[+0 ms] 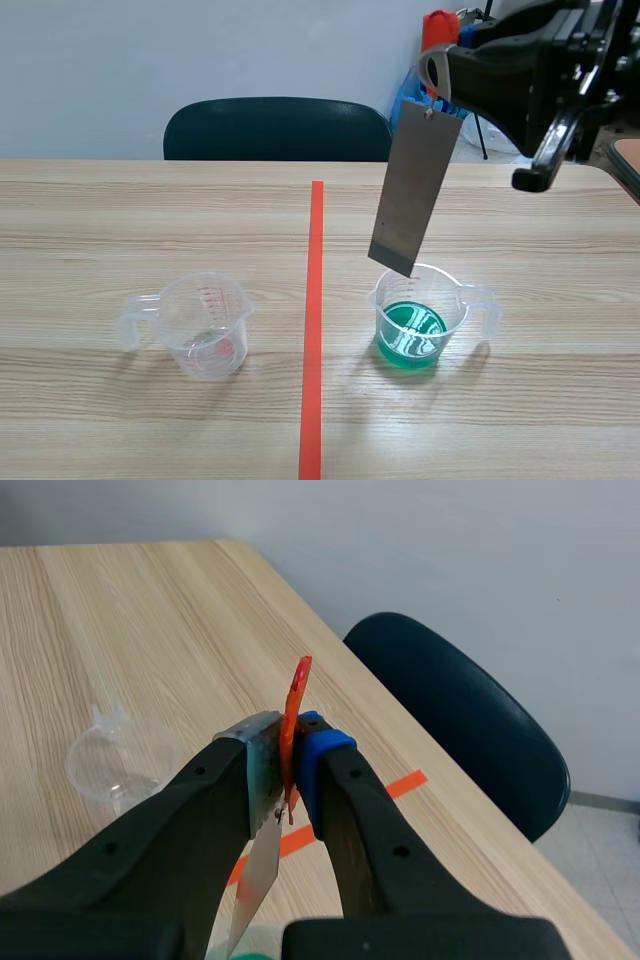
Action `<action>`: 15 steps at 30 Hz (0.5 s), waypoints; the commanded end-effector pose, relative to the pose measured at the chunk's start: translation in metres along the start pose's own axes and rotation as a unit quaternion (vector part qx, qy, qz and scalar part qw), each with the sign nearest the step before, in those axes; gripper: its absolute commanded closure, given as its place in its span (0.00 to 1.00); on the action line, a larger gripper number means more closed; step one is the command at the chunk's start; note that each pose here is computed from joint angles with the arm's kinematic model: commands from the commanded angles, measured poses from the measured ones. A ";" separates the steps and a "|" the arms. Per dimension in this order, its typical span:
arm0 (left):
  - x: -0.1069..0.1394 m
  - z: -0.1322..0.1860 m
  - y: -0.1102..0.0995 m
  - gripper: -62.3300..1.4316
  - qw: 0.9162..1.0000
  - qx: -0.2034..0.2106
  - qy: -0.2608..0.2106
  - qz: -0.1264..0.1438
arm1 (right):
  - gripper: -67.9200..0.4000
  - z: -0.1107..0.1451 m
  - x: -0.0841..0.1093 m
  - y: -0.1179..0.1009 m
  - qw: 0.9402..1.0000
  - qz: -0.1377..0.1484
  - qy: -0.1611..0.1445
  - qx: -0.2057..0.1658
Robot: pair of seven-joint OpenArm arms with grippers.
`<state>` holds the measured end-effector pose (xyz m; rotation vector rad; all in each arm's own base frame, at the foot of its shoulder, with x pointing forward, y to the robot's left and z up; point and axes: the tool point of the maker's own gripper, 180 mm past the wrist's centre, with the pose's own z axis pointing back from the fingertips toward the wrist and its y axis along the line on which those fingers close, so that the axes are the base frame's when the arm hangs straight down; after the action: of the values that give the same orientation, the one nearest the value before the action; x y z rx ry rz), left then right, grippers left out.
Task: Do the redox reaction experiment
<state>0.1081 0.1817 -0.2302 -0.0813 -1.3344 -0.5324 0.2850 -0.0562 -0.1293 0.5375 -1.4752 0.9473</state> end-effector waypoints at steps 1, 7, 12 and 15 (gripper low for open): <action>0.007 -0.001 0.000 0.00 1.000 0.001 -0.016 0.001 | 0.99 0.003 0.008 0.003 1.000 0.003 -0.013 0.007; 0.007 -0.001 0.000 0.00 1.000 0.001 -0.016 0.001 | 0.99 0.015 -0.002 0.003 1.000 -0.005 0.004 0.004; 0.007 -0.001 0.000 0.00 1.000 0.001 -0.016 0.001 | 0.99 0.020 -0.006 0.002 1.000 -0.009 0.009 -0.001; 0.007 -0.001 0.000 0.00 1.000 0.001 -0.016 0.001 | 0.99 0.020 -0.008 0.003 1.000 -0.009 0.012 -0.001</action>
<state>0.1081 0.1817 -0.2302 -0.0813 -1.3344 -0.5324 0.2734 -0.0764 -0.1474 0.5198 -1.4089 0.9251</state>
